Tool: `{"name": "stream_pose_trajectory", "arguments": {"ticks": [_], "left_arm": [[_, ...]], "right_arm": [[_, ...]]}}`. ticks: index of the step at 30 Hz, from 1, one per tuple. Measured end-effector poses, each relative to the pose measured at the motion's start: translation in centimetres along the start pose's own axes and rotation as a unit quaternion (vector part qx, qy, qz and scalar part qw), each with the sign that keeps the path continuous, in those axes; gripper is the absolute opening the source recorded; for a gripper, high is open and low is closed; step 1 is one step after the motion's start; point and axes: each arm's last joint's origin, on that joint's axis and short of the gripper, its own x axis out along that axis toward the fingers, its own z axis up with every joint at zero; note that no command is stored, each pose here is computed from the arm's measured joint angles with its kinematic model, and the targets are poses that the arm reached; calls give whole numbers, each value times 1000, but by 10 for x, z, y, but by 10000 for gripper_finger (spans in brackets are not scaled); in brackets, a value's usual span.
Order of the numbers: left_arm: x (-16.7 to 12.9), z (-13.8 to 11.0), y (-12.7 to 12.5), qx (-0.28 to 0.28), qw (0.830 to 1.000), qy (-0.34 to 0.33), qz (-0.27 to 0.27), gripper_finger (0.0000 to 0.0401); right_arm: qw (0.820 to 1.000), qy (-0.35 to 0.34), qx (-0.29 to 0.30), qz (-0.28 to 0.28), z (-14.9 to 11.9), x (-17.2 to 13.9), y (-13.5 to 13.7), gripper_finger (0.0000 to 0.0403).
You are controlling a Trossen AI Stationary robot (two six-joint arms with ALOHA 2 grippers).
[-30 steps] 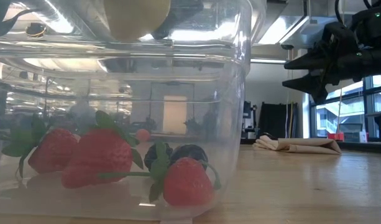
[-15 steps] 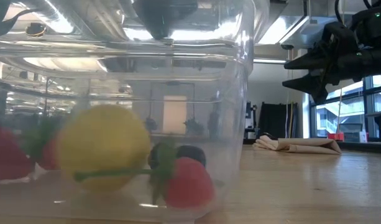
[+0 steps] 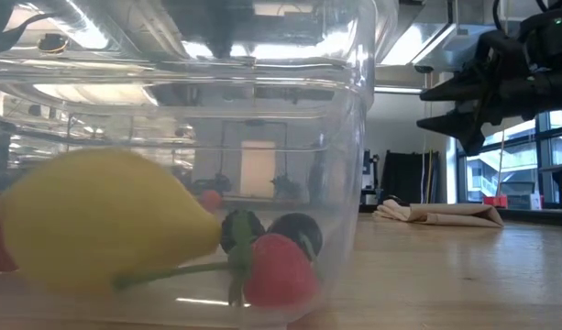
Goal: Pick and placing Produce into tupperware
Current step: Put the blueberry into the transparent bin
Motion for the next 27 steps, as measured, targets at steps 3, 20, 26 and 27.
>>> {"name": "stream_pose_trajectory", "arguments": {"ticks": [3, 20, 26, 27], "left_arm": [[-6, -7, 27, -33, 999, 25, 15, 273], [-37, -42, 226, -267, 954, -91, 103, 273], [-27, -45, 245, -283, 948, -96, 109, 272], [-21, -45, 246, -279, 951, -81, 111, 272]], "right_arm": [[1000, 1, -16, 2, -1, 0, 1, 243], [999, -7, -42, -3, 0, 0, 1, 243], [998, -10, -54, -9, 1, 0, 1, 243], [998, -11, -55, -9, 1, 0, 1, 243]]}}
